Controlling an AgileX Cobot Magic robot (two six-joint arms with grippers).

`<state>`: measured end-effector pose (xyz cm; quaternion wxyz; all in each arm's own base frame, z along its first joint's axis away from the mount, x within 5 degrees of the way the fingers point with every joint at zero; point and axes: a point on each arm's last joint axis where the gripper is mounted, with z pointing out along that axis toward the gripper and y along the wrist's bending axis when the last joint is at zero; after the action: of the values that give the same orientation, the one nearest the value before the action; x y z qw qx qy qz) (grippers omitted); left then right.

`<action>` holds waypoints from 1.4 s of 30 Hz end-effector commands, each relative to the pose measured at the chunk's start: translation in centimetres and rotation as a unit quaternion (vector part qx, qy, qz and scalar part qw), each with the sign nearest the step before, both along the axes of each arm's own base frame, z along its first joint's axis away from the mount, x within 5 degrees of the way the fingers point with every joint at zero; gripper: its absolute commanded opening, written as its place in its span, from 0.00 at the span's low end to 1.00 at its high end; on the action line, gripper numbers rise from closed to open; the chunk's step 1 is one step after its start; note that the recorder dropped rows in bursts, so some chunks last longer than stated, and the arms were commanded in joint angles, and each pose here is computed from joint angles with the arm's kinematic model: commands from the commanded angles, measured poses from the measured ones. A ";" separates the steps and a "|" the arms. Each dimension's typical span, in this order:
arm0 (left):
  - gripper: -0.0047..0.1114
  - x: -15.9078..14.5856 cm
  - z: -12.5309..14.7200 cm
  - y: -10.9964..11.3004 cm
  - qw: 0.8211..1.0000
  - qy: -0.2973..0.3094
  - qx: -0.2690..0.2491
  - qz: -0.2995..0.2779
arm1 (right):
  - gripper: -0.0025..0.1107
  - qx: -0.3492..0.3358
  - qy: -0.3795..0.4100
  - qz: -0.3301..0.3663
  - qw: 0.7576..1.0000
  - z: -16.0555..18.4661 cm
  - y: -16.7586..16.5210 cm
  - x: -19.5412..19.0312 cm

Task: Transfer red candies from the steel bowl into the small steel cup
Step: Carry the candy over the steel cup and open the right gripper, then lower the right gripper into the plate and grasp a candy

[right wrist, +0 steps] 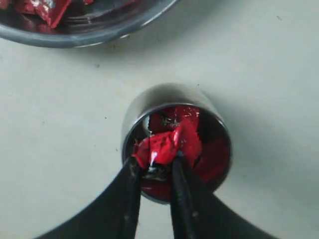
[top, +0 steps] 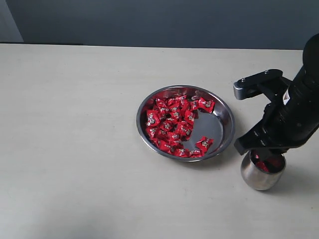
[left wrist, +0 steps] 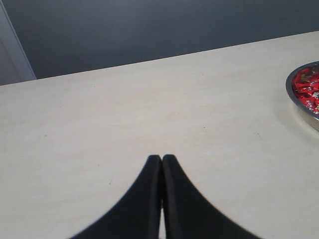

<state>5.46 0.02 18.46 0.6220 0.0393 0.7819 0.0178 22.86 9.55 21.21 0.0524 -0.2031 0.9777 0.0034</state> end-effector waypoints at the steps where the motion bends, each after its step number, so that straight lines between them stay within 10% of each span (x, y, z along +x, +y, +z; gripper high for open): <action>1: 0.04 0.0 0.1 0.0 1.000 -0.005 -0.002 -0.004 | 0.02 -0.023 -0.008 -0.026 0.999 0.2 -0.7 0.0; 12: 0.04 0.0 0.1 0.0 1.000 -0.005 -0.002 -0.004 | 0.33 -0.040 -0.013 -0.030 0.999 0.2 -1.0 0.1; 29: 0.04 0.0 0.1 0.0 1.000 -0.005 -0.002 -0.004 | 0.43 0.096 -0.082 0.037 0.991 2.3 2.5 3.4; 42: 0.04 0.0 0.1 0.0 1.000 -0.005 -0.002 -0.004 | 0.43 0.076 0.002 0.072 0.995 -3.8 5.8 9.9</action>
<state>5.46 0.02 18.46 0.6220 0.0393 0.7819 0.0178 31.93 14.90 18.46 0.0804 -0.2580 0.9593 0.0818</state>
